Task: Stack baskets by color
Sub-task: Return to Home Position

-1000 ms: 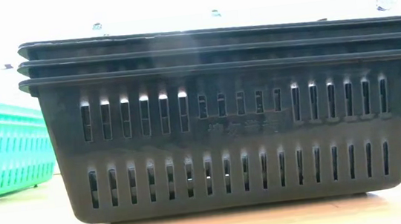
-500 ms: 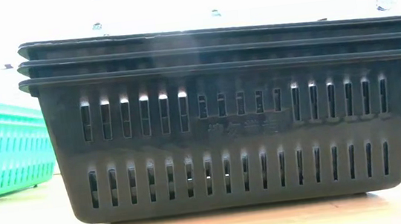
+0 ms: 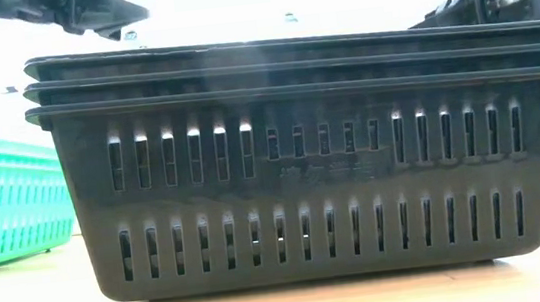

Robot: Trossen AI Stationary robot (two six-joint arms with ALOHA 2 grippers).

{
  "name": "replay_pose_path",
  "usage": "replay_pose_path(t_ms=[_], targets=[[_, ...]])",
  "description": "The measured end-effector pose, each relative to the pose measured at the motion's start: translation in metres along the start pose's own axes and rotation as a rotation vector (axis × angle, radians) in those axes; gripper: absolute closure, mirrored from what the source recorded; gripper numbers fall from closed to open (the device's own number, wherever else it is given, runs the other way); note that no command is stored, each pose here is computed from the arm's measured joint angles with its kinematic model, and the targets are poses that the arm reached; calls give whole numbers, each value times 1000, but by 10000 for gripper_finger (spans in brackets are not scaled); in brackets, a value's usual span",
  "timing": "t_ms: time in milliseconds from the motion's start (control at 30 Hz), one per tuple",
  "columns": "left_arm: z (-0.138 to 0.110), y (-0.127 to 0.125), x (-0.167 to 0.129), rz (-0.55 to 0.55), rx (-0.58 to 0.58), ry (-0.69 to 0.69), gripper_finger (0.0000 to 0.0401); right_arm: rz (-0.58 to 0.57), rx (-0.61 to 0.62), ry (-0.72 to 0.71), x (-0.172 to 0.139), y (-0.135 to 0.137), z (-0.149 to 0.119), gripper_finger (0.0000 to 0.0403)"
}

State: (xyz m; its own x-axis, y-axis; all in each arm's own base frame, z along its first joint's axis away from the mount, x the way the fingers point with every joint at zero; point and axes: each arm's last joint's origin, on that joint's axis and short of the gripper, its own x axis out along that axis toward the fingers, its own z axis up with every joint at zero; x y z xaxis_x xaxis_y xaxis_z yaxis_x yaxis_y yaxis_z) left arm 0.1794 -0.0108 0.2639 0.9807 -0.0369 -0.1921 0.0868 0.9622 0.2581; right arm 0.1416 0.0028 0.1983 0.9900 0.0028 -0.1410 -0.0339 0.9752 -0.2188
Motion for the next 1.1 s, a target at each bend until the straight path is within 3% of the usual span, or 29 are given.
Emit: replay_pose_path(t_ms=[300, 733, 933, 1100], targets=[[-10, -2, -10, 5, -45, -19, 388, -27, 65, -18, -1, 3, -26, 397], [-43, -11, -16, 17, -73, -39, 386, -19, 55, 30, -3, 7, -43, 397], [-47, -12, -23, 26, -59, -75, 398, -27, 50, -9, -3, 6, -42, 397], [-55, -14, -28, 21, -59, -88, 385, -34, 43, -18, -3, 6, -41, 397]])
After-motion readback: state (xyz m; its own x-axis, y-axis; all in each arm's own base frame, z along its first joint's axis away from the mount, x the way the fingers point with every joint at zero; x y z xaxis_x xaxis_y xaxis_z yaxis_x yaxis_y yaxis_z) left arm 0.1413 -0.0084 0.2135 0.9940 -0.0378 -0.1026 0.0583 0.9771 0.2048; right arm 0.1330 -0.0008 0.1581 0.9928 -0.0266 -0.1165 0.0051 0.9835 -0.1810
